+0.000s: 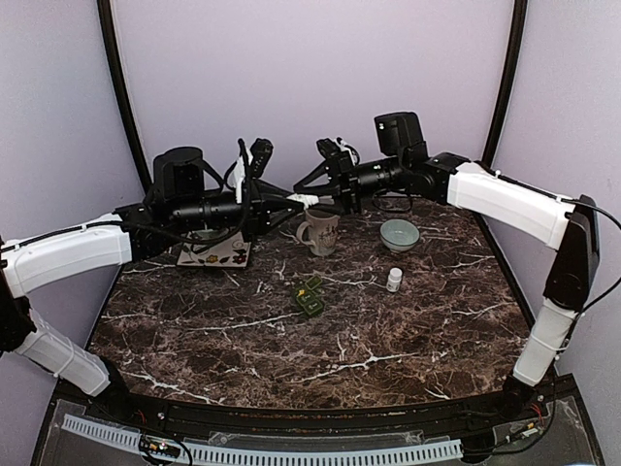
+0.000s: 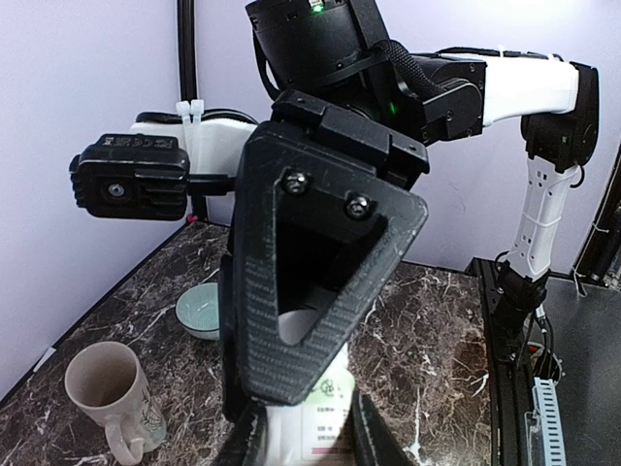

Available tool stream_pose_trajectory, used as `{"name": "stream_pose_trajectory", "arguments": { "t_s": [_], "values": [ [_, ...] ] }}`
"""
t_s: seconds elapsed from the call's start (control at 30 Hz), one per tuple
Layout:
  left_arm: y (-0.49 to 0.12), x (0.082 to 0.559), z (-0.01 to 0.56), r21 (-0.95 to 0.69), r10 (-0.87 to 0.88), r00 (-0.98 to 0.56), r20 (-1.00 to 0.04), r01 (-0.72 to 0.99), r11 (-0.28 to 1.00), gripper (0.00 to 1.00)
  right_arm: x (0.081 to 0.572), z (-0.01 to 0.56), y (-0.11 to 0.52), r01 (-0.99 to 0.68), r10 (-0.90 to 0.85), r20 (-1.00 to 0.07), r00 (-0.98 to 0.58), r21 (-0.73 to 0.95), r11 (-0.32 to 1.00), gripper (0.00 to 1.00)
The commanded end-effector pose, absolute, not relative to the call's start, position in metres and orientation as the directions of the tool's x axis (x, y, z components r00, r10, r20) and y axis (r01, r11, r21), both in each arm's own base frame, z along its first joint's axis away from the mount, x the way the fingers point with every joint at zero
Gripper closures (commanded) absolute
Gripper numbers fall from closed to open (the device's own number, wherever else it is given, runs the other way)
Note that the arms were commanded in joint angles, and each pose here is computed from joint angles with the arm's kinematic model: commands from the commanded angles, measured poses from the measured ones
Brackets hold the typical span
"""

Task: Sort the pills into containers
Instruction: Screw the lid of the pill bottle onto the pill bottle.

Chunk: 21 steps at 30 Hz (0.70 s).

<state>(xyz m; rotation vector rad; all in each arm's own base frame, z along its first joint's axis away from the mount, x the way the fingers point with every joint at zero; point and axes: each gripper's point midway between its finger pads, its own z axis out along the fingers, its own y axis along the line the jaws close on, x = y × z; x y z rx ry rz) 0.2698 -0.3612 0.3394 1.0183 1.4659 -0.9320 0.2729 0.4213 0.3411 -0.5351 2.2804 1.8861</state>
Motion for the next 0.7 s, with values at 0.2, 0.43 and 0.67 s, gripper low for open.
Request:
{"name": "stream_pose_trajectory", "arguments": {
  "t_s": [0.2,0.43,0.67],
  "values": [
    [-0.343,0.261,0.376,-0.061,-0.035,-0.053,-0.998,0.952,0.300,0.99,0.272,0.358,0.412,-0.434,-0.129,-0.417,-0.900,0.886,0.160,0.50],
    [-0.340,0.262,0.365,-0.100,-0.016,-0.099,-0.995,0.951,0.292,0.99,0.279,0.372,0.405,-0.474,-0.088,-0.466,-0.881,0.868,0.146,0.48],
    [-0.340,0.261,0.355,-0.149,0.010,-0.158,-0.987,0.950,0.274,0.99,0.291,0.382,0.393,-0.512,-0.038,-0.512,-0.858,0.848,0.135,0.47]
  ]
}}
